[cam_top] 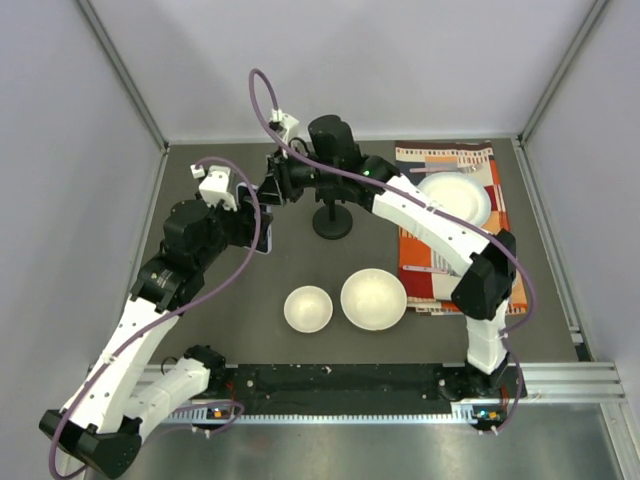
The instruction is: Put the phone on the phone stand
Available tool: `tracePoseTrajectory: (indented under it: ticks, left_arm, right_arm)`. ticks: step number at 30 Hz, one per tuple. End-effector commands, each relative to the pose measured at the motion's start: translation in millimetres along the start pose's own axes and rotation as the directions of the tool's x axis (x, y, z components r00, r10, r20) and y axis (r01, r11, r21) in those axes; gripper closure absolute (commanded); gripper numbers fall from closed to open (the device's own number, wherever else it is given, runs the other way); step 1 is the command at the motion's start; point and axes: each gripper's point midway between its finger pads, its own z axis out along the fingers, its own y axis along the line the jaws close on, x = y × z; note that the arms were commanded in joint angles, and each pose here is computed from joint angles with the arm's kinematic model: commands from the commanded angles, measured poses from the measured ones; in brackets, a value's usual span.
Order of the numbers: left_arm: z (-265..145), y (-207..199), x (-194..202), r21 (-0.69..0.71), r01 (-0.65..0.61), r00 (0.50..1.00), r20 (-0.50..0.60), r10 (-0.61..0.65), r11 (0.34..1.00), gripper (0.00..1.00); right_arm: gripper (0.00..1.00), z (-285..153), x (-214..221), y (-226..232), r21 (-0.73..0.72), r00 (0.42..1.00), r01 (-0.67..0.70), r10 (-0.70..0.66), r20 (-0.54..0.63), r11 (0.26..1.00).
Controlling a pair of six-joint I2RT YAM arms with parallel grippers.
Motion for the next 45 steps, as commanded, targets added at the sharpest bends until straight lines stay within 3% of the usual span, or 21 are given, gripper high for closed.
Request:
tracePoseTrajectory:
  ticks: [1, 5, 6, 7, 8, 9, 11, 12, 13, 14, 16, 19, 25, 29, 36, 39, 45]
  left_arm:
    - [-8, -11, -45, 0.038, -0.01, 0.99, 0.143, 0.004, 0.999, 1.0]
    - [-10, -12, -45, 0.044, 0.0, 0.991, 0.133, -0.006, 0.999, 1.0]
    - [-11, -13, -44, 0.046, 0.003, 0.992, 0.127, -0.009, 0.999, 1.0]
    - [-11, -13, -44, 0.045, 0.009, 0.992, 0.124, -0.015, 0.999, 1.0]
    - [-11, -12, -45, 0.037, 0.03, 0.991, 0.126, -0.035, 0.999, 1.0]
    - [-13, -12, -45, 0.036, 0.046, 0.991, 0.126, -0.05, 0.998, 0.93]
    - [-21, -15, -47, 0.045, 0.095, 0.987, 0.123, -0.1, 0.994, 0.67]
    - [-29, -17, -45, 0.061, 0.107, 0.987, 0.117, -0.114, 0.992, 0.49]
    - [-33, -19, -44, 0.07, 0.119, 0.986, 0.113, -0.126, 0.99, 0.28]
    - [-38, -20, -44, 0.073, 0.138, 0.983, 0.113, -0.146, 0.988, 0.21]
    - [-55, -31, -39, 0.143, 0.145, 0.983, 0.092, -0.159, 0.979, 0.13]
    - [-75, -40, -31, 0.196, 0.18, 0.978, 0.072, -0.197, 0.964, 0.07]
    - [-99, -77, -27, 0.414, 0.193, 0.973, 0.032, -0.227, 0.89, 0.03]
    - [-104, -81, -42, 0.439, 0.188, 0.966, 0.077, -0.245, 0.879, 0.01]
    - [-94, -101, -53, 0.524, 0.22, 0.959, 0.038, -0.28, 0.823, 0.02]
    - [-95, -108, -57, 0.571, 0.197, 0.96, 0.053, -0.276, 0.797, 0.04]
    - [-101, -125, -56, 0.668, 0.183, 0.961, 0.033, -0.274, 0.721, 0.19]
  right_arm:
    - [0.7, 7, -18, 20, -0.059, 0.998, 0.052, -0.049, 0.041, 0.997]
    - [0.79, 10, -16, 25, -0.072, 0.998, 0.056, -0.054, 0.037, 0.996]
    - [0.85, 10, -16, 27, -0.081, 0.998, 0.061, -0.058, 0.037, 0.995]
    - [1.0, 9, -17, 28, -0.085, 0.997, 0.063, -0.06, 0.039, 0.994]
    - [1.0, 8, -16, 29, -0.088, 0.998, 0.062, -0.059, 0.036, 0.994]
    - [1.0, 7, -18, 31, -0.096, 0.996, 0.073, -0.069, 0.049, 0.993]
    - [1.0, -1, -18, 40, -0.123, 0.994, 0.092, -0.084, 0.067, 0.988]
    - [1.0, -5, -18, 39, -0.123, 0.993, 0.094, -0.084, 0.081, 0.988]
    - [1.0, -23, -44, 57, -0.143, 0.976, 0.146, -0.119, 0.182, 0.979]
    - [1.0, -23, -29, 48, -0.143, 0.981, 0.118, -0.093, 0.17, 0.983]
    - [1.0, -43, -50, 53, -0.182, 0.959, 0.137, -0.085, 0.272, 0.974]
    - [1.0, -75, -62, 53, -0.26, 0.942, 0.14, -0.047, 0.332, 0.955]
    - [1.0, -119, -62, 54, -0.401, 0.937, 0.143, 0.006, 0.349, 0.905]
    - [1.0, -144, -68, 67, -0.451, 0.917, 0.216, -0.021, 0.398, 0.866]
    - [1.0, -166, -66, 94, -0.538, 0.919, 0.246, -0.019, 0.393, 0.806]
    - [1.0, -169, -66, 98, -0.546, 0.919, 0.247, -0.015, 0.394, 0.801]
    - [1.0, -172, -68, 102, -0.561, 0.926, 0.22, 0.01, 0.377, 0.798]
